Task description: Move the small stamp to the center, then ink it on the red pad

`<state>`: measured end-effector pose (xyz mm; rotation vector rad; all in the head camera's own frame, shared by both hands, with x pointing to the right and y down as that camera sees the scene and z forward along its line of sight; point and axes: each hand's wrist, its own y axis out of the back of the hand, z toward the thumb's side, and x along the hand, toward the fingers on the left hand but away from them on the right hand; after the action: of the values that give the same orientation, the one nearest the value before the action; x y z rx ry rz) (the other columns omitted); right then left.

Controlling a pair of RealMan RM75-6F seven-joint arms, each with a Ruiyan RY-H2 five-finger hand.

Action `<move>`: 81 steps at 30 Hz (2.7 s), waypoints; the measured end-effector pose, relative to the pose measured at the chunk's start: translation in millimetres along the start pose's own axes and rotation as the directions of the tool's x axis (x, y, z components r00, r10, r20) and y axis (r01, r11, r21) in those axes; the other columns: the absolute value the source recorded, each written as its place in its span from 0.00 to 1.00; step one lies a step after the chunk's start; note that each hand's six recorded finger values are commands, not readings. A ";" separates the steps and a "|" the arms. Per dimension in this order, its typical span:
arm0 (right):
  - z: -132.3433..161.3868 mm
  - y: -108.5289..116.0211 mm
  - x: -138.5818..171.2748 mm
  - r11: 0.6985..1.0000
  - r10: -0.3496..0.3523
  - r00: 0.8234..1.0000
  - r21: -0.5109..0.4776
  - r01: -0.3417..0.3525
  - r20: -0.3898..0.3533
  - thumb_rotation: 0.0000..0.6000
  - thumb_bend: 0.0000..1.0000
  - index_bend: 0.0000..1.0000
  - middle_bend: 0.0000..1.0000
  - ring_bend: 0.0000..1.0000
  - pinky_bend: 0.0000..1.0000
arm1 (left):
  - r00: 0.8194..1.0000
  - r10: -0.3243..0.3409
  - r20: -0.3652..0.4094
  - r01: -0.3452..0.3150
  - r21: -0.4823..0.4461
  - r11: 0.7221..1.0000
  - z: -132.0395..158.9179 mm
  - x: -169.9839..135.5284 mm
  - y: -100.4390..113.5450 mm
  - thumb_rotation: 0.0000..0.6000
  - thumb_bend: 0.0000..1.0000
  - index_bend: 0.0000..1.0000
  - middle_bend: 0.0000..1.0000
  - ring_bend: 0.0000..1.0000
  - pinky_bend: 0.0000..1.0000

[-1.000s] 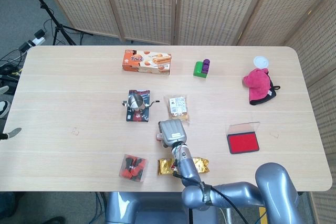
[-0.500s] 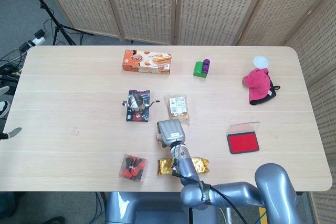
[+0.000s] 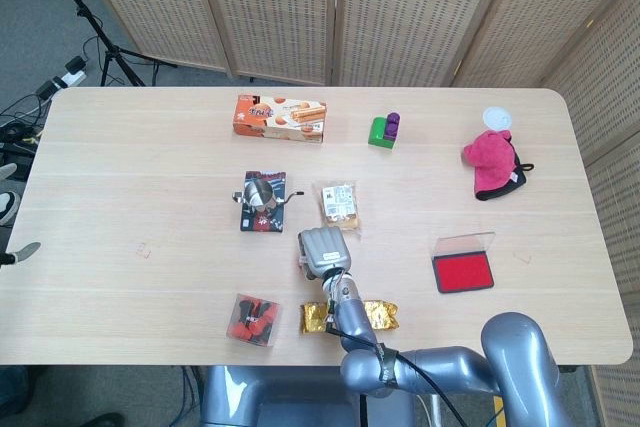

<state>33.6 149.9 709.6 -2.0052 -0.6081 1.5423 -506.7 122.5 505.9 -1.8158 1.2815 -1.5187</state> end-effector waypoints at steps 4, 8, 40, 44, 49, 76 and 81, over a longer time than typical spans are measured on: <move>1.0 0.5 -0.1 1.000 -0.002 1.000 -0.001 0.002 -0.005 1.00 0.43 0.57 0.96 1.00 1.00 | 1.000 0.000 0.000 0.000 -0.001 1.000 -0.1 -0.1 0.2 1.00 0.18 0.00 0.00 0.00 0.00; 1.1 2.3 0.5 1.000 -0.009 1.000 -0.003 0.009 -0.011 1.00 0.47 0.59 0.96 1.00 1.00 | 1.000 0.000 0.000 0.000 -0.001 1.000 -0.2 -0.1 0.2 1.00 0.18 0.00 0.00 0.00 0.00; -170.1 114.5 112.9 0.964 -0.109 0.994 0.242 0.106 -0.004 1.00 0.52 0.60 0.96 1.00 1.00 | 1.000 -0.017 0.018 0.016 0.053 0.998 11.3 -2.1 -13.7 1.00 0.18 0.00 0.00 0.00 0.00; -200.3 101.9 130.5 0.974 -0.040 0.999 0.225 0.034 0.023 1.00 0.52 0.60 0.96 1.00 1.00 | 1.000 -0.019 0.021 0.018 0.060 0.998 13.5 -2.6 -16.0 1.00 0.18 0.00 0.00 0.00 0.00; -228.4 86.5 131.0 0.977 0.006 0.998 0.210 -0.019 0.063 1.00 0.54 0.60 0.96 1.00 1.00 | 0.999 -0.024 0.022 0.022 0.068 0.997 14.6 -2.3 -18.3 1.00 0.18 0.00 0.00 0.00 0.00; -275.7 40.6 97.4 0.993 0.077 0.985 0.076 -0.089 0.154 1.00 0.57 0.60 0.97 1.00 1.00 | 0.999 -0.032 0.015 0.031 0.086 0.996 15.9 -0.8 -23.8 1.00 0.18 0.00 0.00 0.00 0.00; -277.9 38.2 95.0 0.996 0.065 0.987 0.045 -0.072 0.148 1.00 0.57 0.60 0.97 1.00 1.00 | 0.999 -0.032 0.014 0.030 0.086 0.996 15.8 -0.6 -24.0 1.00 0.18 0.00 0.00 0.00 0.00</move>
<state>327.3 143.2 672.4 -1.9055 -0.5560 1.7404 -483.2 130.9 520.3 -1.7969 1.1677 -1.5494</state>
